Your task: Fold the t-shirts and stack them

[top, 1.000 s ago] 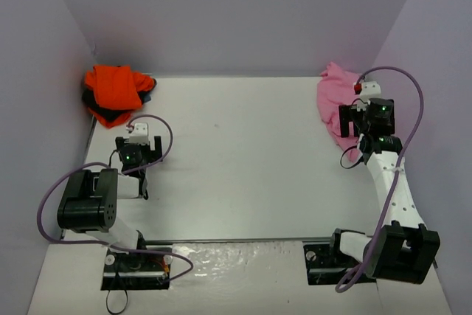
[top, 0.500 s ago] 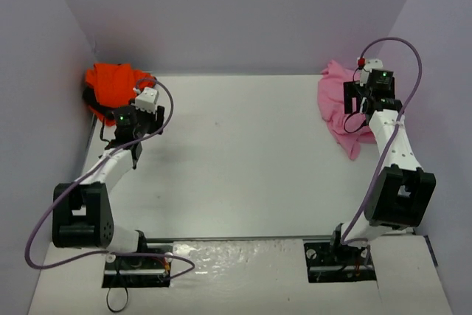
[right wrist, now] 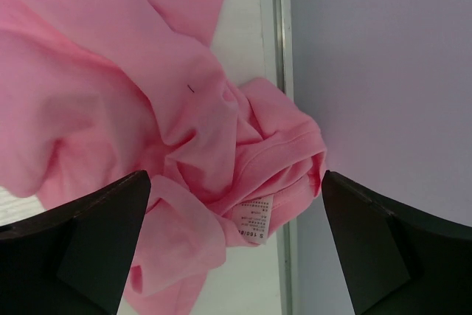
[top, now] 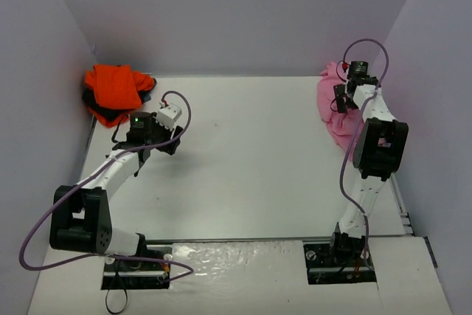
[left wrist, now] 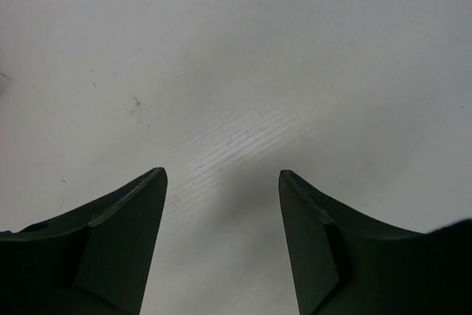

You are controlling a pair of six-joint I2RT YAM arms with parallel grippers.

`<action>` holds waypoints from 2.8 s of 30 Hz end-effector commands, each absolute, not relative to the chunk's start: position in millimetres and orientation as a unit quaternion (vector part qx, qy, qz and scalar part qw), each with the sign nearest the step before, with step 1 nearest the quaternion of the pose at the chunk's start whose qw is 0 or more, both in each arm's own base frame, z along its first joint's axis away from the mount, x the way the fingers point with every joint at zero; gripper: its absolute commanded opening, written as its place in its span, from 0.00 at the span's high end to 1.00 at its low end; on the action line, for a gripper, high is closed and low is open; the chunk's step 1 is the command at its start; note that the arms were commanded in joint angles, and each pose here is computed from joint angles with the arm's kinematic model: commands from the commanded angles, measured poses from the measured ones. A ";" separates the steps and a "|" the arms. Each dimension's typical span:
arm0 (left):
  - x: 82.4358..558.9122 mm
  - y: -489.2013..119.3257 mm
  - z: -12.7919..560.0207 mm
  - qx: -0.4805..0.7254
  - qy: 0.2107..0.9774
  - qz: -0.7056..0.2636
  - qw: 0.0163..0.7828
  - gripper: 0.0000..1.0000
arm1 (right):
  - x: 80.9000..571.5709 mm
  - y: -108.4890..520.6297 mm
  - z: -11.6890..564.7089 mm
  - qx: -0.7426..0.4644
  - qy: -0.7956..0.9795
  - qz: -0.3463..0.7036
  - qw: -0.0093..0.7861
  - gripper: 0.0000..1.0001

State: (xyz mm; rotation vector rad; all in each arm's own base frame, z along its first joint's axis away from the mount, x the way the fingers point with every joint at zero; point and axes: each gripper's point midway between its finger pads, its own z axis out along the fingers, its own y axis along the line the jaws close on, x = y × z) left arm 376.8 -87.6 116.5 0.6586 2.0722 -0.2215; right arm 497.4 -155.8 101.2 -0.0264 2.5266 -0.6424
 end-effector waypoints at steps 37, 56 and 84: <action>402.9 -196.4 188.3 0.417 0.804 -0.094 0.414 0.44 | 447.4 -221.3 91.8 0.040 0.915 -0.357 0.183 0.00; 404.5 -218.9 166.1 0.437 0.809 -0.075 0.385 0.45 | 488.4 -35.8 60.8 -0.172 0.935 -0.204 0.235 0.00; 454.6 -265.2 163.8 0.424 0.826 -0.060 0.367 0.44 | 451.3 63.8 252.1 -0.248 0.839 -0.183 0.449 0.00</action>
